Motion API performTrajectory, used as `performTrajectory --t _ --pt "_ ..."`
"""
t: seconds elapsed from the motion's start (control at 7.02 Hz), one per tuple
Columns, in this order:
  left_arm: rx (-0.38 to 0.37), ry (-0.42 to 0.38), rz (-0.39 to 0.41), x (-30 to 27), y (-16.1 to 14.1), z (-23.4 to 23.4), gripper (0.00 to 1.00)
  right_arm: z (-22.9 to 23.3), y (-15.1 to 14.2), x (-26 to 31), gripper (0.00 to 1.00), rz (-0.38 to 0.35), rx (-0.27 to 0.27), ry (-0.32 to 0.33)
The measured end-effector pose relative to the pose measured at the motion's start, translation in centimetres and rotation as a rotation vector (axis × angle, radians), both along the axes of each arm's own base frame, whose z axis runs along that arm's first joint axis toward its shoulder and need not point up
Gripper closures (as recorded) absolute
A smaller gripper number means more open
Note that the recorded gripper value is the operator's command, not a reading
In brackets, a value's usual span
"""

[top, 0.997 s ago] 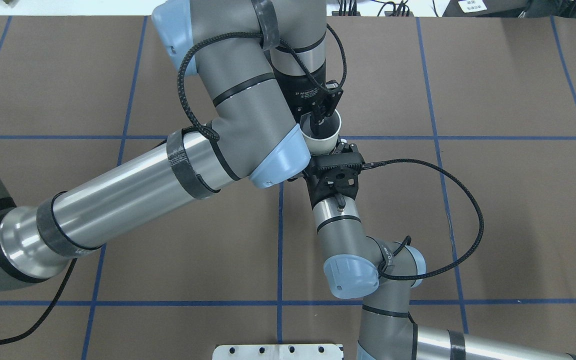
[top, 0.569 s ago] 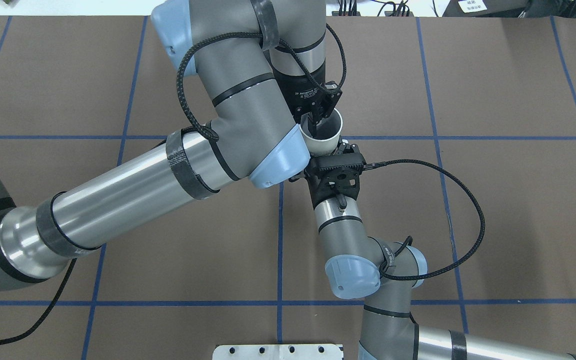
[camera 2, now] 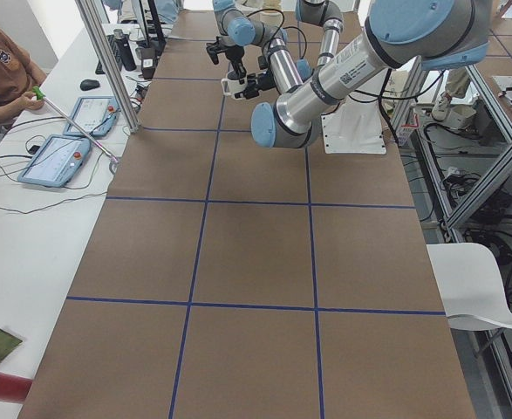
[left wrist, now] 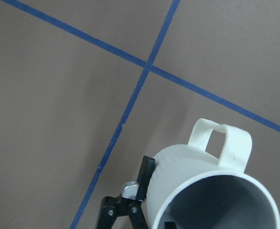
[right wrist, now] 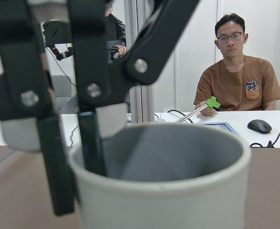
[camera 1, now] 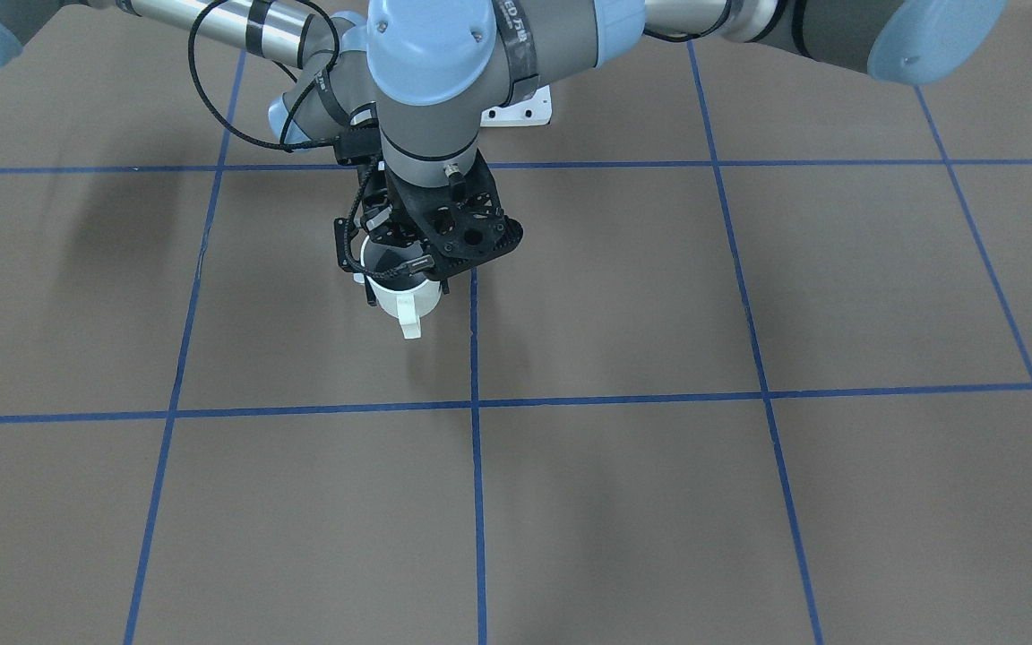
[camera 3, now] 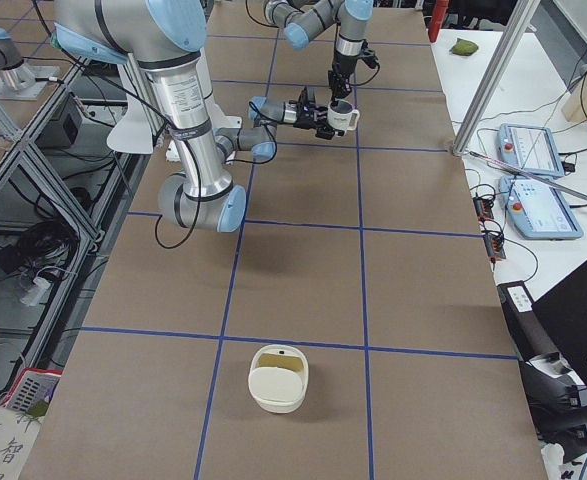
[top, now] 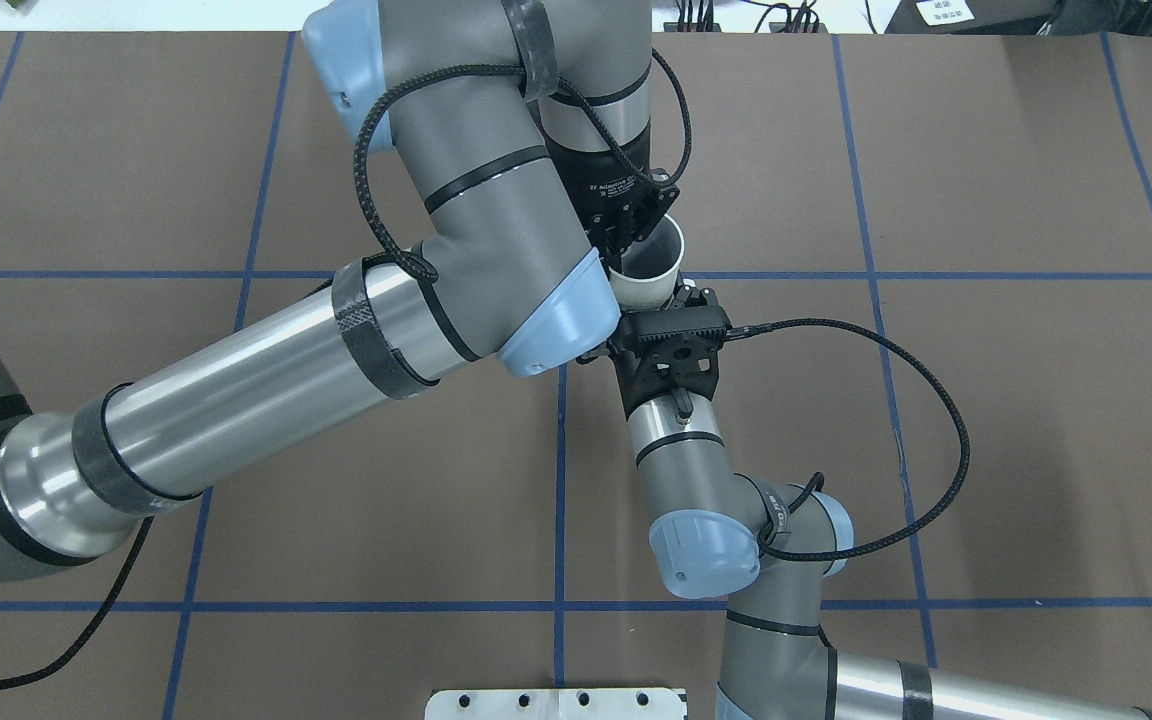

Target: Left arm hands cup to right arm to dump lemon

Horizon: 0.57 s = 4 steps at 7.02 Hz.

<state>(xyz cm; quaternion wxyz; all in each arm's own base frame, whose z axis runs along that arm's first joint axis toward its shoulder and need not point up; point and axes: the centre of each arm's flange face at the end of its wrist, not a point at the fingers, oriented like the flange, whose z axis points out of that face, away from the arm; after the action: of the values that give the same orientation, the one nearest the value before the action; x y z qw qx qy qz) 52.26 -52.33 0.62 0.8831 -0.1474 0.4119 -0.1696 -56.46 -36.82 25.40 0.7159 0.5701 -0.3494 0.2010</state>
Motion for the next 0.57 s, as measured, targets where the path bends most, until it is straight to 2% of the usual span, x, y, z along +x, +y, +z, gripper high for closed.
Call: performTrajectory --t 0.57 --pt "-0.007 -0.001 -0.005 -0.14 0.09 -0.23 1.0 0.22 -0.03 0.24 0.0 0.005 0.001 0.001"
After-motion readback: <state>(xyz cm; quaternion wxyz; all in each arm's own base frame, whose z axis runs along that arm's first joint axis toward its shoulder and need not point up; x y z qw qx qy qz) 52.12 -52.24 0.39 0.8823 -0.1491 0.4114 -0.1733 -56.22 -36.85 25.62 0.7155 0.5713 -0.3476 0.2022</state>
